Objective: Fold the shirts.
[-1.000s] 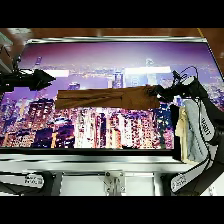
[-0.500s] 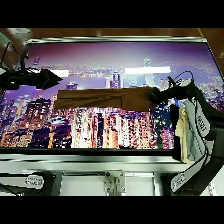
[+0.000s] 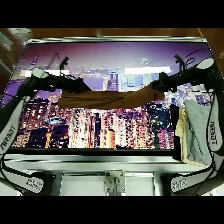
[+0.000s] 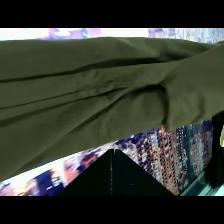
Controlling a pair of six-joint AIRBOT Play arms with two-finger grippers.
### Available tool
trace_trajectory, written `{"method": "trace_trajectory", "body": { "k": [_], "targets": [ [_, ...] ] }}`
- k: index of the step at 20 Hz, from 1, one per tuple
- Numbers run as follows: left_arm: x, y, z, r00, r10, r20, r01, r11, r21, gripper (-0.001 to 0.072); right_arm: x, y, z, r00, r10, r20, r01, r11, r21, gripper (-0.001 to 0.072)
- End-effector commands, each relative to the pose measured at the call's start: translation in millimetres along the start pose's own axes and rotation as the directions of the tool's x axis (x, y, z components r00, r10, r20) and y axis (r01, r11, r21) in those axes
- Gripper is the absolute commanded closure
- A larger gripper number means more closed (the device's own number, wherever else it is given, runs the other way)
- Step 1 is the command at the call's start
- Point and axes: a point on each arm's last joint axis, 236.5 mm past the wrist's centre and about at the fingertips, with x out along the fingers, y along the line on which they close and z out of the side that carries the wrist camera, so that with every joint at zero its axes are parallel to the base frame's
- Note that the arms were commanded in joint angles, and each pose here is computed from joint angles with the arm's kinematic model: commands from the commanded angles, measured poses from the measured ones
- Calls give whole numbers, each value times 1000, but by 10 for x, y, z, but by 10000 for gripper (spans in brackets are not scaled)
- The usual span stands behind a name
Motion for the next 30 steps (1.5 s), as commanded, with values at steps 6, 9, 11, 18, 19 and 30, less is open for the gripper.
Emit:
{"method": "trace_trajectory", "body": {
  "k": [6, 9, 11, 18, 19, 30],
  "targets": [
    [1543, -927, -938, 965, -221, -139, 192, 962, -197, 668, -880, 880, -467, 999, 10, 43, -7, 997, -71, 647],
    [1774, -1379, -1352, 909, -364, -203, 287, 901, -326, 668, -1043, 1024, -548, 997, 7, 76, 0, 996, -92, 647],
    [1882, -1573, -1482, 895, -399, -198, 309, 877, -368, 669, -1102, 1085, -574, 996, 10, 91, -2, 996, -92, 647],
    [1173, -1308, -202, 925, -362, 113, 379, 891, -249, 672, -683, 1448, -663, 995, -51, 86, 69, 975, -213, 647],
    [808, -1279, 124, 913, -362, 187, 397, 896, -200, 672, -534, 1524, -634, 991, -77, 107, 102, 961, -257, 647],
    [-3353, -1970, 913, 626, -413, 661, 283, 911, 302, 670, 2329, 2050, -828, 998, 5, 59, 13, 955, -295, 639]
  ]
}}
